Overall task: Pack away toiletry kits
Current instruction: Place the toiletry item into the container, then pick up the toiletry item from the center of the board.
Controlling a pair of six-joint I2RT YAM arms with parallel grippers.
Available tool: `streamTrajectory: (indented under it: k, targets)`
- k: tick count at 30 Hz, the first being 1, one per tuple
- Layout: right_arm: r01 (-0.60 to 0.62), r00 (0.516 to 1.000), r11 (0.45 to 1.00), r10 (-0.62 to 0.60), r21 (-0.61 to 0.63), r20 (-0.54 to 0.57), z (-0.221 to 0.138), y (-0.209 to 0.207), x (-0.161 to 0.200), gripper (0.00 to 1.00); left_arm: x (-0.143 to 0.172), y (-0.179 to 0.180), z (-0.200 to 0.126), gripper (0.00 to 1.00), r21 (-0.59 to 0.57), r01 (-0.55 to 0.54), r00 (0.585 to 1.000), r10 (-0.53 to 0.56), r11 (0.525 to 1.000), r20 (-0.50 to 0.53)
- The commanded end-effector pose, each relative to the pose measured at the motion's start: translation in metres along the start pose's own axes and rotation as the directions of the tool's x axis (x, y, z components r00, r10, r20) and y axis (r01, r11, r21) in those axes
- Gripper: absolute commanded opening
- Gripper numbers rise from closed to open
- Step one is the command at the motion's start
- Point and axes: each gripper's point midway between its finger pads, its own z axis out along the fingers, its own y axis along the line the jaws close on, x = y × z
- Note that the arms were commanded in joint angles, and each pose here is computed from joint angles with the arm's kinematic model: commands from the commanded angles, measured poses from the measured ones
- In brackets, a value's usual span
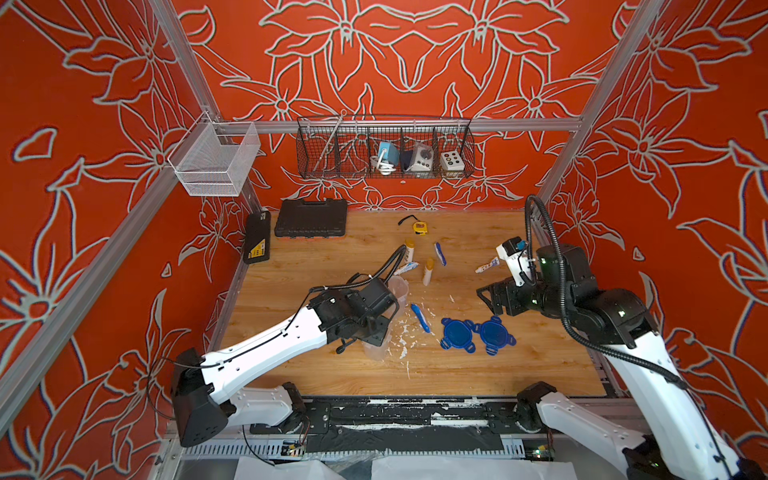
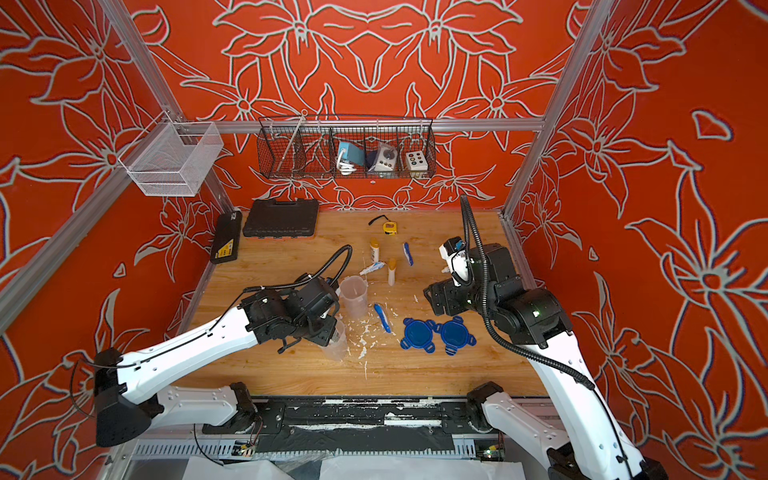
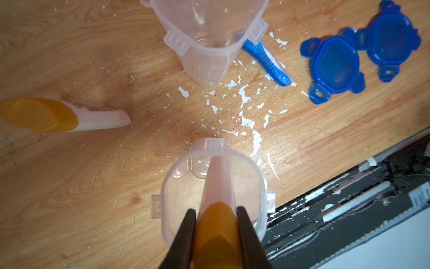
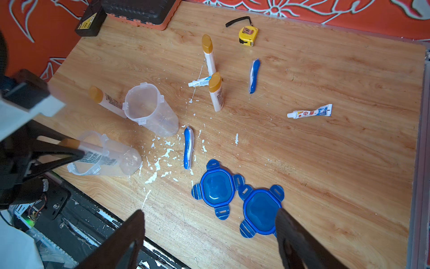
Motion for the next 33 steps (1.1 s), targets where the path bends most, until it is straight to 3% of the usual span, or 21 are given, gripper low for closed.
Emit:
streamTrajectory:
  k: [1, 4, 10, 17, 22, 26, 28, 31, 33]
  targets:
    - [0.026, 1.000, 1.000, -0.026, -0.017, 0.000, 0.001, 0.003, 0.003, 0.88, 0.003, 0.005, 0.008, 0.22, -0.045, -0.005, 1.000, 0.005, 0.999, 0.002]
    - [0.039, 0.999, 0.999, -0.039, -0.018, 0.004, 0.001, 0.004, 0.001, 0.88, 0.008, 0.002, 0.013, 0.36, -0.022, 0.003, 1.000, -0.003, 1.000, -0.006]
    - [0.080, 0.997, 0.997, -0.080, -0.021, 0.024, 0.006, 0.005, -0.014, 0.88, 0.003, -0.005, 0.011, 0.53, -0.007, -0.004, 1.000, 0.003, 1.000, -0.008]
    - [0.104, 0.994, 0.994, -0.104, -0.016, 0.038, 0.005, 0.006, -0.028, 0.89, -0.032, -0.012, -0.050, 0.65, 0.023, -0.011, 0.997, 0.009, 1.000, 0.076]
    - [0.087, 0.996, 0.995, -0.086, -0.040, 0.030, 0.007, 0.009, -0.023, 0.89, -0.056, 0.023, -0.081, 0.72, -0.013, 0.064, 0.992, -0.062, 0.998, 0.109]
    - [0.079, 0.997, 0.993, -0.076, -0.088, 0.029, 0.008, 0.017, -0.018, 0.91, -0.065, 0.079, -0.067, 0.80, -0.049, 0.162, 0.983, -0.157, 0.986, 0.095]
    - [0.082, 0.997, 0.989, -0.079, -0.124, 0.025, 0.008, 0.024, -0.017, 0.93, -0.065, 0.092, -0.051, 0.89, -0.093, 0.169, 0.983, -0.161, 0.981, 0.086]
    - [0.101, 0.995, 0.976, -0.099, -0.194, 0.019, 0.008, 0.040, -0.014, 0.98, -0.057, 0.114, -0.024, 0.92, -0.138, 0.243, 0.970, -0.241, 0.960, 0.037]
    - [0.146, 0.989, 0.965, -0.144, -0.220, 0.025, 0.007, 0.051, -0.011, 0.98, -0.060, 0.128, -0.016, 0.95, -0.129, 0.311, 0.950, -0.305, 0.942, 0.063]
